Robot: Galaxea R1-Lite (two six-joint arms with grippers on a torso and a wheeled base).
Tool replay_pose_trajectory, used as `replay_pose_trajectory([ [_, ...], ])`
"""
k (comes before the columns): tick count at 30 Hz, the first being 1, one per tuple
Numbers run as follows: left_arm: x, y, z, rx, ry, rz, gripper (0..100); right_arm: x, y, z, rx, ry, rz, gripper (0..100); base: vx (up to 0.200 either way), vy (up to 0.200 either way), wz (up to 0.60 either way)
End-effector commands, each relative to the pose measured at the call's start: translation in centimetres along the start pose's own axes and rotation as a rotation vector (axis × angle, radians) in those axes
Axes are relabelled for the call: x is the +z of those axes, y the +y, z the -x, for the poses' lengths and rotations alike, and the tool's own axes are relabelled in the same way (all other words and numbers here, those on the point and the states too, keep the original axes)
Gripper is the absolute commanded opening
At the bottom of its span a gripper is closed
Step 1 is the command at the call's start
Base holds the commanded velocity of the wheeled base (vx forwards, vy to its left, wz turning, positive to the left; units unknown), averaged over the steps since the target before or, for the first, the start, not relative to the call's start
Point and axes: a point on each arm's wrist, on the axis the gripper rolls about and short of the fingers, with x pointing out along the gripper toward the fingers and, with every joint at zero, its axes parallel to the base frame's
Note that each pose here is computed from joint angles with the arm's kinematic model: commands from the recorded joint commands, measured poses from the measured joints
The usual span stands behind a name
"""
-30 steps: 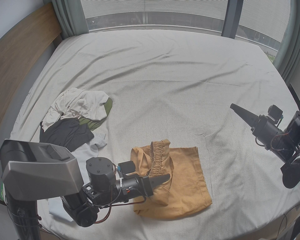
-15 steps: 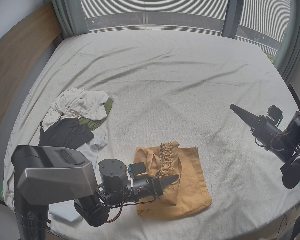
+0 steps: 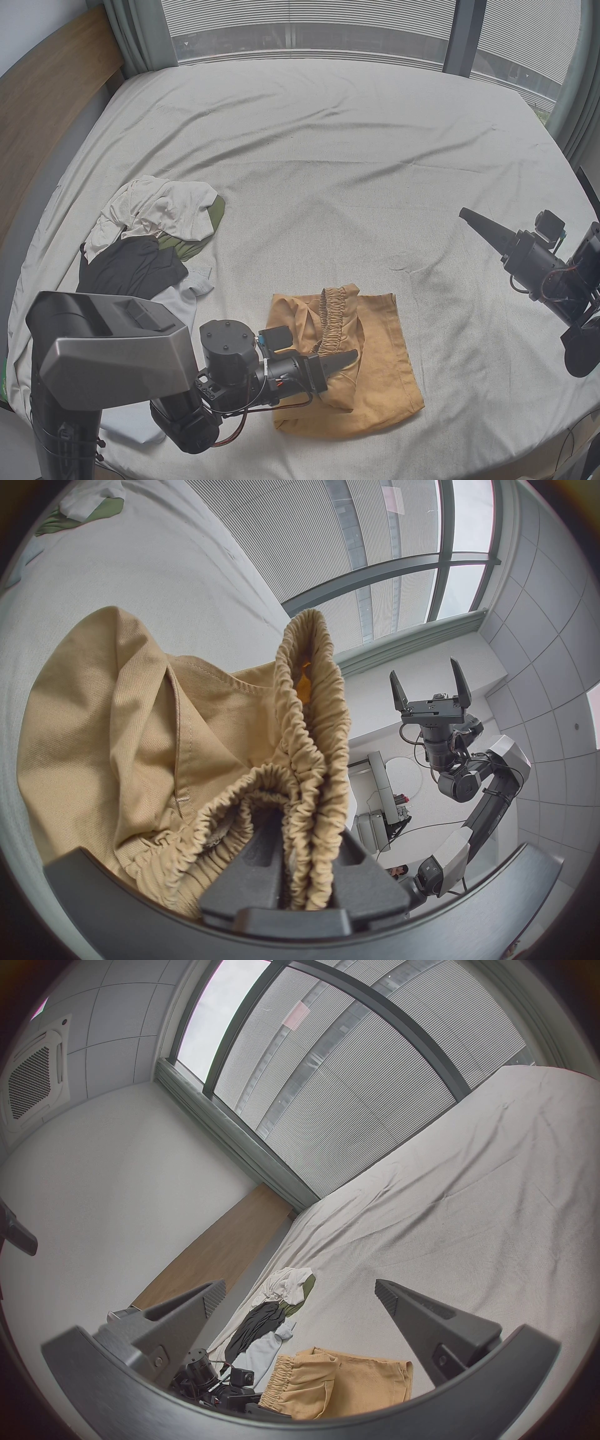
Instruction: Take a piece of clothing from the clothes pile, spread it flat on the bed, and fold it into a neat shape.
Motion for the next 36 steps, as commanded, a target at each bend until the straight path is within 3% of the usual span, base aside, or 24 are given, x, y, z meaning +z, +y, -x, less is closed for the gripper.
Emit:
replay_pose_trajectory([
  [1,-0.1,0.1,-0.2,0.000,0.001,0.000,0,0.0,0.0,0.0,0.001,0.000,0.000,100,0.000,0.000,0.00],
  [3,-0.1,0.1,-0.2,0.002,0.001,0.001,0,0.0,0.0,0.0,0.002,0.002,-0.001,100,0.000,0.000,0.00],
  [4,-0.2,0.1,-0.2,0.003,0.002,-0.001,100,0.0,0.0,0.0,0.002,0.002,-0.001,100,0.000,0.000,0.00],
  [26,0.2,-0.9,-0.3,-0.009,-0.021,-0.014,100,0.0,0.0,0.0,0.002,0.002,-0.001,100,0.000,0.000,0.00],
  [32,1.2,-3.1,0.0,-0.055,-0.054,-0.038,100,-0.1,0.0,0.0,0.000,0.004,-0.001,100,0.000,0.000,0.00],
  [36,2.4,-6.5,0.9,-0.138,-0.085,-0.022,100,-0.3,0.1,-0.1,0.004,0.010,-0.005,100,0.000,0.000,0.00],
])
